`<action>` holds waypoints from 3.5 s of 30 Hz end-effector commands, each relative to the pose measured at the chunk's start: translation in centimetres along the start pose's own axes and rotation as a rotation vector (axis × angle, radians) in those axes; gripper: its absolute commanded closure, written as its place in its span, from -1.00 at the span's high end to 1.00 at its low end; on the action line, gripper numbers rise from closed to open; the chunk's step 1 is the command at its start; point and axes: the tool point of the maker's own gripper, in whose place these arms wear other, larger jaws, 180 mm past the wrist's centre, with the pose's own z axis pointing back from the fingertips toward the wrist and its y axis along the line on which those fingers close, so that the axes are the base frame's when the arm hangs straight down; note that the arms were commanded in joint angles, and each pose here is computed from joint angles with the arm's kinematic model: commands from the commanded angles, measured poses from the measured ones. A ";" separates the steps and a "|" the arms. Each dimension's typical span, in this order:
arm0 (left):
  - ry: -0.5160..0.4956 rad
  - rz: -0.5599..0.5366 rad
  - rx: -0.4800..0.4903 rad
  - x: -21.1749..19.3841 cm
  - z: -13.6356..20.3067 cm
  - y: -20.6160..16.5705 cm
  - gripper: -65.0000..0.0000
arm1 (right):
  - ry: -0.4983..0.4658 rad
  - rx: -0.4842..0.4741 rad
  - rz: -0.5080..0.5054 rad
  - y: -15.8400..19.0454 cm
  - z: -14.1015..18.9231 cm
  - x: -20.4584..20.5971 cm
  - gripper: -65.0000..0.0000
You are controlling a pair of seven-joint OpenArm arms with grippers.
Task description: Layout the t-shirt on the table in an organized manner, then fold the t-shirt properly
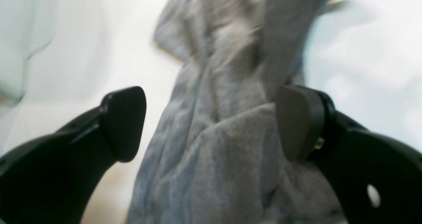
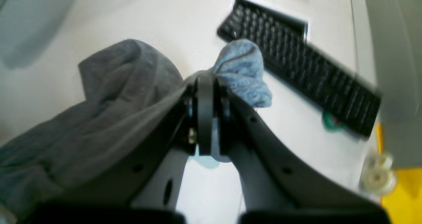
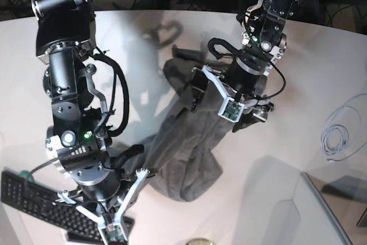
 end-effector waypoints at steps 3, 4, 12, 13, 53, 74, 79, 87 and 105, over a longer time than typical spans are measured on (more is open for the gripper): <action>-0.022 -0.014 0.033 0.6 0.2 1.3 0.80 | -0.063 0.062 0.082 1.7 1.6 0.7 -1.00; -0.014 -0.017 0.047 0.3 0.3 1.9 0.80 | -0.065 0.101 0.128 2.9 2.0 0.4 -1.00; 0.056 0.013 0.191 -2.5 1.0 7.6 0.80 | -0.160 0.355 0.386 8.9 4.7 -2.3 -1.00; 0.067 0.013 0.194 -3.0 1.0 7.8 0.80 | -0.157 0.395 0.428 9.6 5.0 -3.0 -1.00; 0.257 0.156 0.348 -12.2 7.5 16.5 0.80 | 0.214 0.417 -0.157 3.4 1.0 -14.3 0.41; 0.279 0.196 0.300 -13.6 8.1 14.3 0.80 | 0.394 0.435 -0.325 5.3 -9.5 -18.1 -0.84; 0.279 0.153 0.144 -12.9 6.8 9.5 0.80 | 0.307 0.417 -0.294 4.0 -9.7 -14.6 -0.99; 0.184 0.106 -0.215 -8.1 1.7 -4.4 0.80 | 0.220 0.371 -0.136 1.3 -6.1 -7.2 -0.99; 0.189 0.136 -0.134 -2.9 -15.9 -2.3 0.80 | 0.138 0.416 0.258 3.0 4.6 -8.0 -1.00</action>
